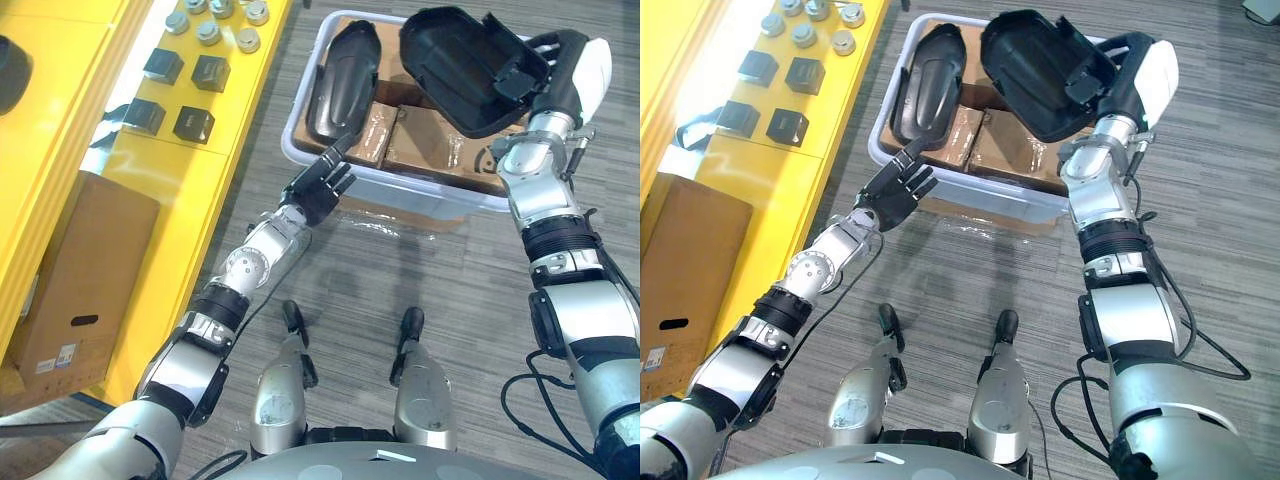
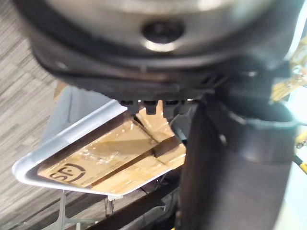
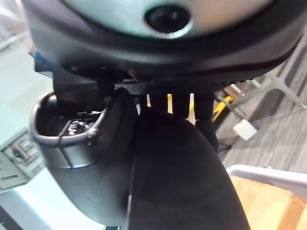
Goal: Walk over and take three plastic housings, then place them on the shelf
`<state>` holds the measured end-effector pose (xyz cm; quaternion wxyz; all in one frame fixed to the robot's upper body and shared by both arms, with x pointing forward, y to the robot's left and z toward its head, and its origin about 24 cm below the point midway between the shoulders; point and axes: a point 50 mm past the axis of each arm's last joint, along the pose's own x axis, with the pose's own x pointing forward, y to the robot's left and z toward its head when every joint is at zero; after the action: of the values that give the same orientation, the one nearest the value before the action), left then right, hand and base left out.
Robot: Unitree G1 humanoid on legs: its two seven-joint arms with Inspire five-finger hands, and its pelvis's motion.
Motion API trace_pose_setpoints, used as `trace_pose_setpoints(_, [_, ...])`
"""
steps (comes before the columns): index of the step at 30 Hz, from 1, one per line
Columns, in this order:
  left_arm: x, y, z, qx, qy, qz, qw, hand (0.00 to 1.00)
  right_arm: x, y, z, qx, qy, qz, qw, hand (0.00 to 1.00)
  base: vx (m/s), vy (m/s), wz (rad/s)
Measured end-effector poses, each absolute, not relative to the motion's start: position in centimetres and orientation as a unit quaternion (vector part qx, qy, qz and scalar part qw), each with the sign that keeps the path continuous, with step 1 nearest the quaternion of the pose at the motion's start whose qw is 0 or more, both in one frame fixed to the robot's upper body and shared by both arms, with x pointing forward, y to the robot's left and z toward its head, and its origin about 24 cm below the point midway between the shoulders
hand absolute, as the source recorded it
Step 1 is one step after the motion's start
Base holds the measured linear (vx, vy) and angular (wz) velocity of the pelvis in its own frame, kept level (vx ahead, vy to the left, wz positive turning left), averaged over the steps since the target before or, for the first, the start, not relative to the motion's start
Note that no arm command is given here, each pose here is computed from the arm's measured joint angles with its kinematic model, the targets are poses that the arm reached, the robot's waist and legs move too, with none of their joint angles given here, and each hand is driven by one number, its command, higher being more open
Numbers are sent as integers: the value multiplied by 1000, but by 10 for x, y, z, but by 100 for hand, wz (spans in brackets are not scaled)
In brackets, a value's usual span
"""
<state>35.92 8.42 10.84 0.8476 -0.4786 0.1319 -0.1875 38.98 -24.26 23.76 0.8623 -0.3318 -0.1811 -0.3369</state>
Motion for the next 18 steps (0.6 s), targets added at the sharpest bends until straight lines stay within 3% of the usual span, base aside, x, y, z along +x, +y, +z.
trace_pose_setpoints(6, [366,76,129,-517,118,-207,822,100,387,-237,245,-321,-219,-344,855,0,-14,-27,-5])
trace_pose_setpoints(11, [367,74,133,-540,94,-211,809,100,376,-208,254,-308,-309,-310,845,0,-6,-41,-8])
trace_pose_setpoints(18, [366,56,144,-537,76,-242,804,100,359,-176,206,-272,-333,-249,868,0,-2,-16,-11])
